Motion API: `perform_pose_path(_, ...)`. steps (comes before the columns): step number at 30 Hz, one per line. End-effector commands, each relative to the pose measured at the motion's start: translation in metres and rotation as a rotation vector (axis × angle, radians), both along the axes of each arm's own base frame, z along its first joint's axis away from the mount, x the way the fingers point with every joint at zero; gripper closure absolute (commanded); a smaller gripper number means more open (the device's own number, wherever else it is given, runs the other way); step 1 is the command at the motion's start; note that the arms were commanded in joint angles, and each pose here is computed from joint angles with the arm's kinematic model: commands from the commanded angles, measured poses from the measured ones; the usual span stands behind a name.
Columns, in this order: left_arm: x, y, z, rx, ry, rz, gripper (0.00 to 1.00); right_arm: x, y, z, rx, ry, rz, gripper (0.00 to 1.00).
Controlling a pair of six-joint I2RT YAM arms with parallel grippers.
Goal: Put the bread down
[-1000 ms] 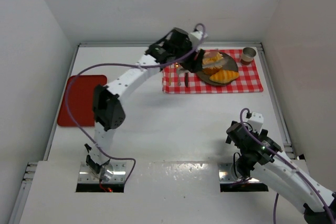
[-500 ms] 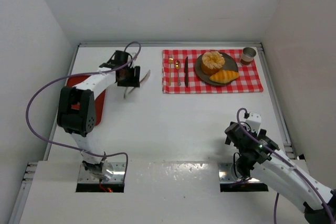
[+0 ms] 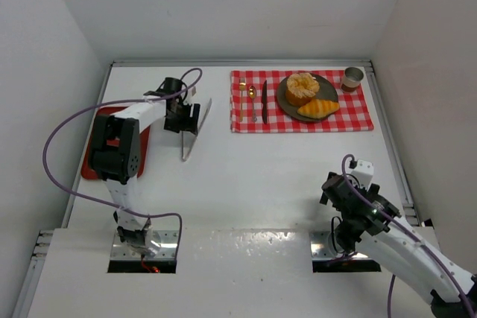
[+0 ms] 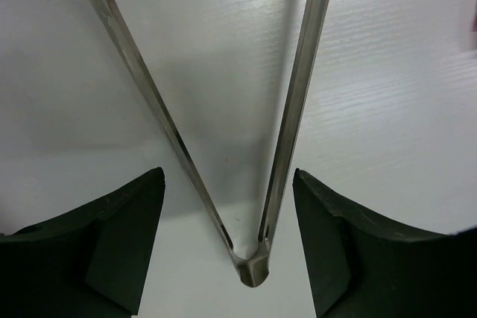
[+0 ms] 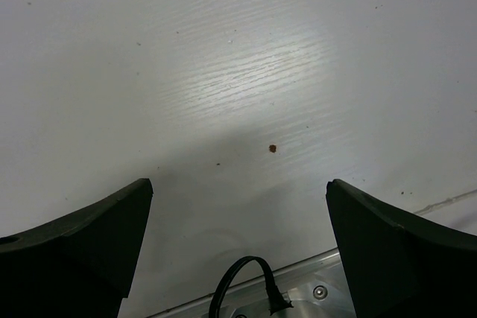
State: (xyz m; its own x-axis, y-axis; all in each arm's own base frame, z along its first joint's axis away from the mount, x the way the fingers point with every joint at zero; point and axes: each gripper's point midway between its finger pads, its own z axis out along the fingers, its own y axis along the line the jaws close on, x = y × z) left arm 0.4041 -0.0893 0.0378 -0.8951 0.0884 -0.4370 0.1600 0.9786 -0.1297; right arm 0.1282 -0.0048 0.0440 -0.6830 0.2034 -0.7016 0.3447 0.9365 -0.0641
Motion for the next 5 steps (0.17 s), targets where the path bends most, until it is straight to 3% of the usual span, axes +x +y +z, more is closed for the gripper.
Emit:
perform_pose_path(1, 0.009, 0.007, 0.025, -0.048, -0.004, -0.054, 0.25, -0.015, 0.003, -0.002, 0.049, 0.066, -0.005, 0.01)
perform_pose_path(5, 0.005, 0.017, 0.051, -0.126, 0.009, -0.062, 0.24, -0.019, -0.001, -0.001, 0.034, 0.078, -0.009, 0.01)
